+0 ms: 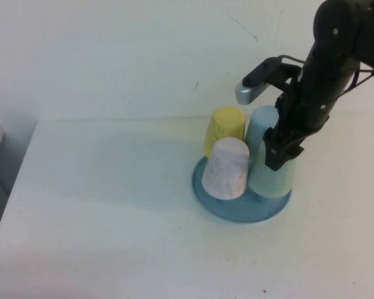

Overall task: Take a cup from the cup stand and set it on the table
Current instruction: Pick up the cup from the rack

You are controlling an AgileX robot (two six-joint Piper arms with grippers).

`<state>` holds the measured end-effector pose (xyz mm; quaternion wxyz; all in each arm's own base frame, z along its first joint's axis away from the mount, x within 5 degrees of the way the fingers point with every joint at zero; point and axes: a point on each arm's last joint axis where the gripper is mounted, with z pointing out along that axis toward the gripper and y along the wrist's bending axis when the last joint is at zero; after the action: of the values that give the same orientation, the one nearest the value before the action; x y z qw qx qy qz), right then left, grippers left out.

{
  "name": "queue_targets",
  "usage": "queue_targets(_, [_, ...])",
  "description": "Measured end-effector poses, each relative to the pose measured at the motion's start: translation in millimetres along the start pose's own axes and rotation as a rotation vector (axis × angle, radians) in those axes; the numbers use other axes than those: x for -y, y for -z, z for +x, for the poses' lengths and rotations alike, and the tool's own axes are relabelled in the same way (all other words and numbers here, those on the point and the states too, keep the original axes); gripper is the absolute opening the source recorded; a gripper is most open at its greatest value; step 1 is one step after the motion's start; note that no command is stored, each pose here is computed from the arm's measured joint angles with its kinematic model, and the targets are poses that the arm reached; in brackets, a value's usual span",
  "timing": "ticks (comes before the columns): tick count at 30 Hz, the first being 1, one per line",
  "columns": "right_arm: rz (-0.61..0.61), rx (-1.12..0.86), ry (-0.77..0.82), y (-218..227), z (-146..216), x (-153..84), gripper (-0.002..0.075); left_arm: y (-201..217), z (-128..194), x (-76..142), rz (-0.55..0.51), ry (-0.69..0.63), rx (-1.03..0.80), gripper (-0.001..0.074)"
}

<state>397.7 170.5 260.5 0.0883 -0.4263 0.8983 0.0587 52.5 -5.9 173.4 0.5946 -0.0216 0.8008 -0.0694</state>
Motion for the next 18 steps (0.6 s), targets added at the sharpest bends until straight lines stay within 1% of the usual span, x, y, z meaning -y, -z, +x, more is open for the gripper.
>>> queue_targets(8, [-0.006, -0.010, 0.000, -8.3, -2.2, 2.4, 0.0561, 0.0, 0.0, 0.0, 0.000, 0.000, 0.000, -0.0003])
queue_targets(18, [-0.002, -0.003, 0.000, -3.0, -1.7, 1.4, 0.0550, 0.0, 0.0, 0.0, 0.000, 0.000, 0.000, -0.0004])
